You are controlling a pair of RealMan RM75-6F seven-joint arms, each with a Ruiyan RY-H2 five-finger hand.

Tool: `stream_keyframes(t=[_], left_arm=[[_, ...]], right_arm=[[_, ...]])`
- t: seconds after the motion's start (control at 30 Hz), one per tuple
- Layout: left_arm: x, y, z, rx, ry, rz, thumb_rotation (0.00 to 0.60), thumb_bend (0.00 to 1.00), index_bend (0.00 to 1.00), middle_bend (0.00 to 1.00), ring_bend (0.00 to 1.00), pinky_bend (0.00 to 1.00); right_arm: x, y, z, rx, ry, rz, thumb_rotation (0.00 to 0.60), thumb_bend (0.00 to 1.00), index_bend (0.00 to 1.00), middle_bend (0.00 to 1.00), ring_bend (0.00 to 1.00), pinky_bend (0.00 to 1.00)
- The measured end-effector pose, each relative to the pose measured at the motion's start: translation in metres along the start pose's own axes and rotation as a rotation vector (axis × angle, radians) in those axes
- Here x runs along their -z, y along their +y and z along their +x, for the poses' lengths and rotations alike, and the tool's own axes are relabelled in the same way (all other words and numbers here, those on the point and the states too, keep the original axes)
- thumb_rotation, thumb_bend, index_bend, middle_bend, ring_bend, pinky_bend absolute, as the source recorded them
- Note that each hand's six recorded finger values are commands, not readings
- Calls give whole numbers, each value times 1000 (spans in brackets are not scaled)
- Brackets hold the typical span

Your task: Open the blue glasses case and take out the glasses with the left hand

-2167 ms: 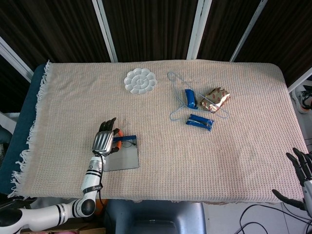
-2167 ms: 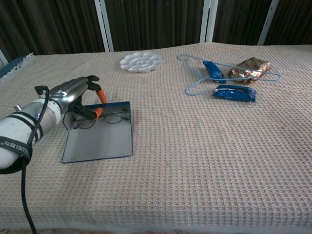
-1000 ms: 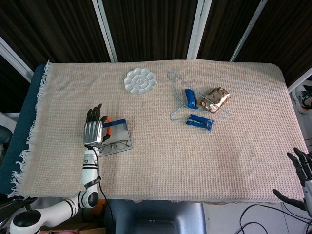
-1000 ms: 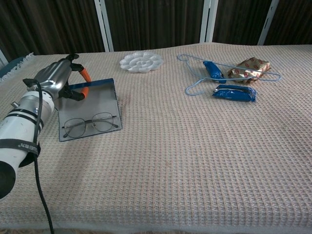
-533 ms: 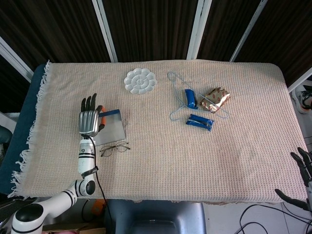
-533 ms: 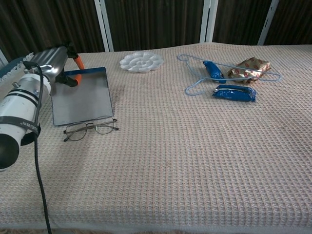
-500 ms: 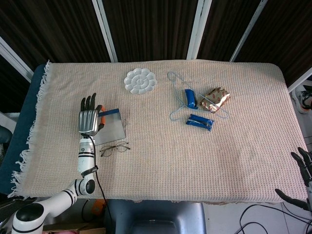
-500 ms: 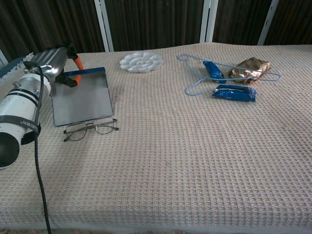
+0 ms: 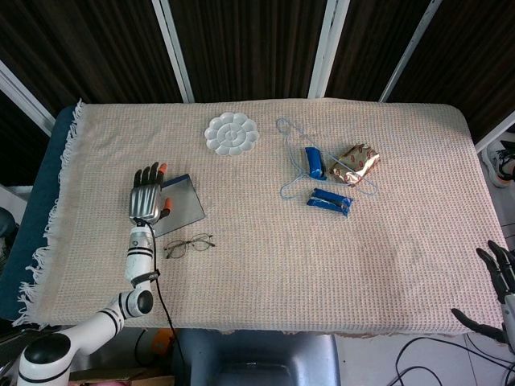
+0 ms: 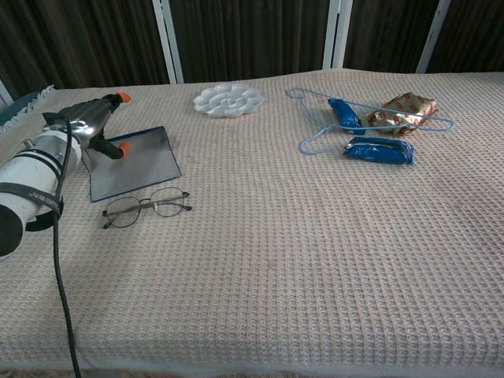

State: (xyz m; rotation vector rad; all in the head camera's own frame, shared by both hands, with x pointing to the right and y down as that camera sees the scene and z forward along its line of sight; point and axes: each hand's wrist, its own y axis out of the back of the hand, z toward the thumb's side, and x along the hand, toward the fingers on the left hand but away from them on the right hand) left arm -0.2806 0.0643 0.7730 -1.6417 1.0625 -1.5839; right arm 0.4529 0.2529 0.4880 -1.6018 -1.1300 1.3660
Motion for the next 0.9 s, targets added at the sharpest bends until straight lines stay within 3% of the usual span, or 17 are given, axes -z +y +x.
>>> stream_keyframes(t=[0.17, 0.33, 0.53, 0.7, 0.8, 0.9], left_arm=[[-3, 8, -18, 35, -53, -29, 600, 418, 0, 0, 0, 0], [2, 26, -71, 76, -164, -79, 600, 419, 0, 0, 0, 0], [46, 64, -158, 47, -262, -97, 600, 413, 0, 0, 0, 0], [94, 65, -210, 14, -236, -133, 600, 410, 0, 0, 0, 0], [117, 69, -236, -4, -274, -132, 600, 411, 0, 0, 0, 0], [129, 68, -254, 27, -298, -156, 600, 410, 0, 0, 0, 0]], right_arm=[[-4, -4, -1, -12, 9, 9, 600, 134, 0, 0, 0, 0], [-7, -9, -1, -24, 17, 24, 600, 134, 0, 0, 0, 0], [-11, -14, 0, -34, 31, 35, 600, 134, 0, 0, 0, 0], [-16, -19, 0, -43, 40, 52, 600, 134, 0, 0, 0, 0], [-18, -22, 1, -50, 45, 64, 600, 134, 0, 0, 0, 0], [-18, -23, 3, -51, 41, 71, 600, 134, 0, 0, 0, 0]])
